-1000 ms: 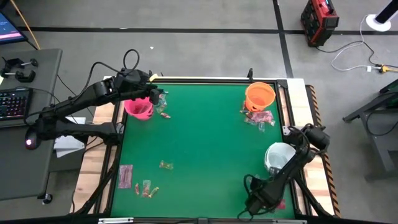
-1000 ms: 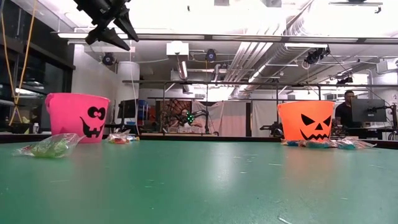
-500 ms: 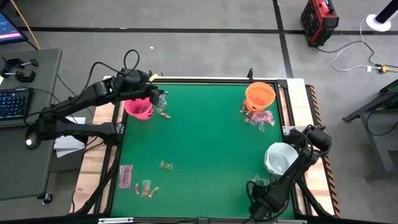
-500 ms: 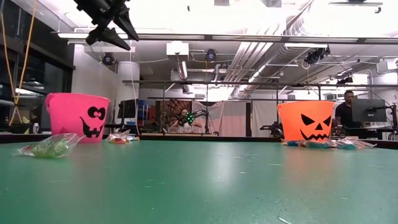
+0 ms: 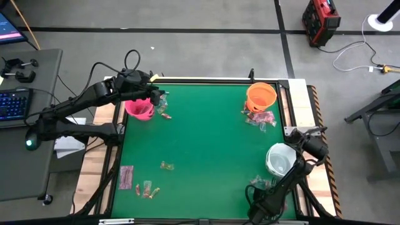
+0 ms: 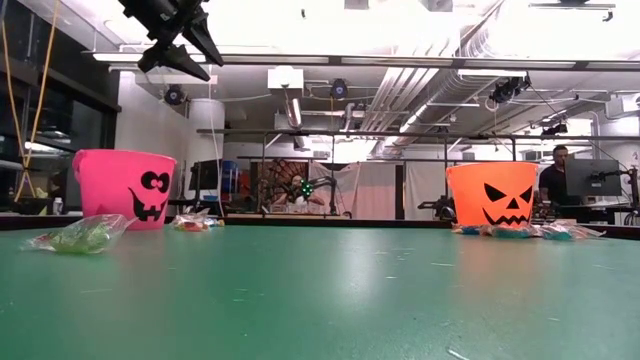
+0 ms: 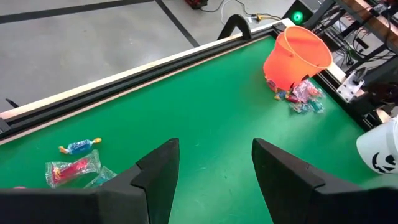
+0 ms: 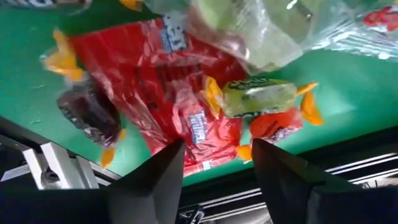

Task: Sort candy by brand, put in halloween buckets
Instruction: Put the red candy into the pink bucket

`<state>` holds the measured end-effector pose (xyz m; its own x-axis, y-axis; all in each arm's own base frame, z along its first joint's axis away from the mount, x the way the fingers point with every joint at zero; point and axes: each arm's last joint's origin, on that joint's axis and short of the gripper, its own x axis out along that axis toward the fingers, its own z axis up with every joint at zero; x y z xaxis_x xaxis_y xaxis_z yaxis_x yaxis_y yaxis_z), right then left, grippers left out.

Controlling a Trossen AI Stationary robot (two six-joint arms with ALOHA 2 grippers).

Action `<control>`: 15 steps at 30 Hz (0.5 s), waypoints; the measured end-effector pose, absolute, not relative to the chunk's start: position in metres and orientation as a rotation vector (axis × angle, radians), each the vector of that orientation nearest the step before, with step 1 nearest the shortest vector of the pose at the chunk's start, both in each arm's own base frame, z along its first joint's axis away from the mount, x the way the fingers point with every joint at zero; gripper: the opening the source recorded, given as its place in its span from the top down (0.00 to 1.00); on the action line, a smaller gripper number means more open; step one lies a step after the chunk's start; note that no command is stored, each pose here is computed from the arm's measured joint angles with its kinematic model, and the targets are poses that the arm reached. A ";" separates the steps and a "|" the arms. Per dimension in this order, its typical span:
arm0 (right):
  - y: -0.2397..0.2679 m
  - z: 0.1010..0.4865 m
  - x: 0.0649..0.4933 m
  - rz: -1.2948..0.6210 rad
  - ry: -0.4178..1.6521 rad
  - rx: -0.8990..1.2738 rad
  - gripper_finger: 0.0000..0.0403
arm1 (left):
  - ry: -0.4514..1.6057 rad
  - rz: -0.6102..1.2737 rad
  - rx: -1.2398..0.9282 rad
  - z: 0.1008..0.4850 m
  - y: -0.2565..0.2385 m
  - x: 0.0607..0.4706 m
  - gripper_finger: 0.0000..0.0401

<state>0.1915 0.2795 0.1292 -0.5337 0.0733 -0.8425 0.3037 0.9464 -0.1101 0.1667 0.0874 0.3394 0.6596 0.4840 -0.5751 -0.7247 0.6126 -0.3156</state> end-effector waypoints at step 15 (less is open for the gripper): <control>0.286 0.125 0.195 -0.261 2.093 0.315 0.60 | 0.466 0.726 -0.563 0.339 0.087 0.167 0.52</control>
